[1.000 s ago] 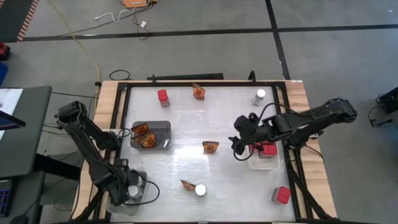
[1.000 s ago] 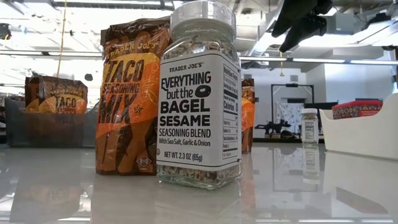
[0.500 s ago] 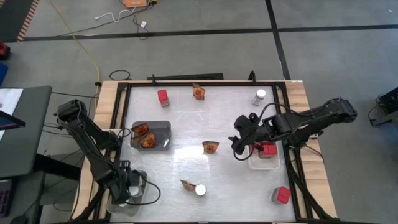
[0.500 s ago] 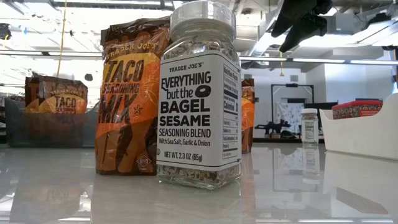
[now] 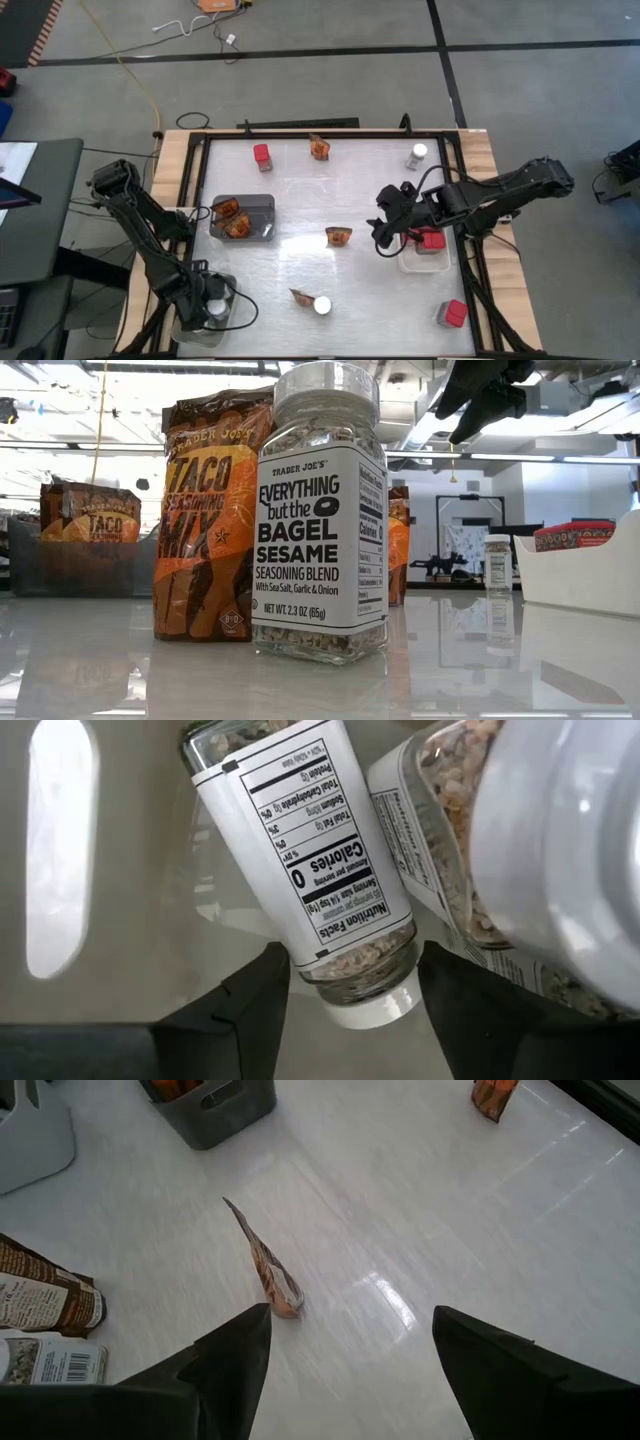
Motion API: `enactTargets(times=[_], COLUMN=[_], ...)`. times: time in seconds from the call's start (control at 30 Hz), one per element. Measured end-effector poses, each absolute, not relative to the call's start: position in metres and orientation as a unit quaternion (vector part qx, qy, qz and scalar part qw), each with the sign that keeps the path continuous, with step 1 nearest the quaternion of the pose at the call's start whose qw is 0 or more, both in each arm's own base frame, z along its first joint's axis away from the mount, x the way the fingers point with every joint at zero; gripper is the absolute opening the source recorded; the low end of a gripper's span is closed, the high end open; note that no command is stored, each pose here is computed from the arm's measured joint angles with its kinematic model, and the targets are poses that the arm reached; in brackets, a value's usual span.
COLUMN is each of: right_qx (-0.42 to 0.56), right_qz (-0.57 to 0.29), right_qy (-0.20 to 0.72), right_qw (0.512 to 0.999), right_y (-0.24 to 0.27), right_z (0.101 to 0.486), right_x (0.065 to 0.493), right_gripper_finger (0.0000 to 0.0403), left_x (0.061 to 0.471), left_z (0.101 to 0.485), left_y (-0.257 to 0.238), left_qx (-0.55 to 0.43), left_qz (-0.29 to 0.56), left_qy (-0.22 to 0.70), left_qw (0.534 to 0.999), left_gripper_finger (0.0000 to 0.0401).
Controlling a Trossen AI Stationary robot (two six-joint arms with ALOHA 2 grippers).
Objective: Sort spices by type
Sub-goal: Adjust the white spice bottle inside the gray bin
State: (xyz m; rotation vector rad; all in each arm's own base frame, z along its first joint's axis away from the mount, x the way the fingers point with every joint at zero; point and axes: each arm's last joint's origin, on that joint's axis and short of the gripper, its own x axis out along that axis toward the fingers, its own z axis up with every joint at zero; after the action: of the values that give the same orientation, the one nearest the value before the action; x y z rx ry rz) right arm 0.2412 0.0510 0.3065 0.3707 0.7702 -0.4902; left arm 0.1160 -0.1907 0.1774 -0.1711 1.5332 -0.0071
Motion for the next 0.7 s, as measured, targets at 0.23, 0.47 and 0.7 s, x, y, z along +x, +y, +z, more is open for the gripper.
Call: enactTargets(times=[0.23, 0.47, 0.7], right_qx=[0.178, 0.178, 0.177], right_qz=[-0.235, -0.235, -0.235], right_qy=[0.370, 0.370, 0.370], right_qw=[0.881, 0.881, 0.881], right_y=[0.051, 0.051, 0.051], right_z=[0.306, 0.306, 0.306], right_x=[0.241, 0.241, 0.241], right_gripper_finger=[0.0306, 0.0306, 0.0306], left_x=[0.116, 0.115, 0.112], left_z=[0.177, 0.181, 0.193], left_y=[-0.191, -0.189, -0.183], left_qx=[-0.077, -0.099, -0.141], left_qz=[-0.001, 0.011, 0.017], left_qy=[0.692, 0.689, 0.675], left_qw=[0.718, 0.718, 0.724], left_gripper_finger=[0.0175, 0.0103, 0.0049])
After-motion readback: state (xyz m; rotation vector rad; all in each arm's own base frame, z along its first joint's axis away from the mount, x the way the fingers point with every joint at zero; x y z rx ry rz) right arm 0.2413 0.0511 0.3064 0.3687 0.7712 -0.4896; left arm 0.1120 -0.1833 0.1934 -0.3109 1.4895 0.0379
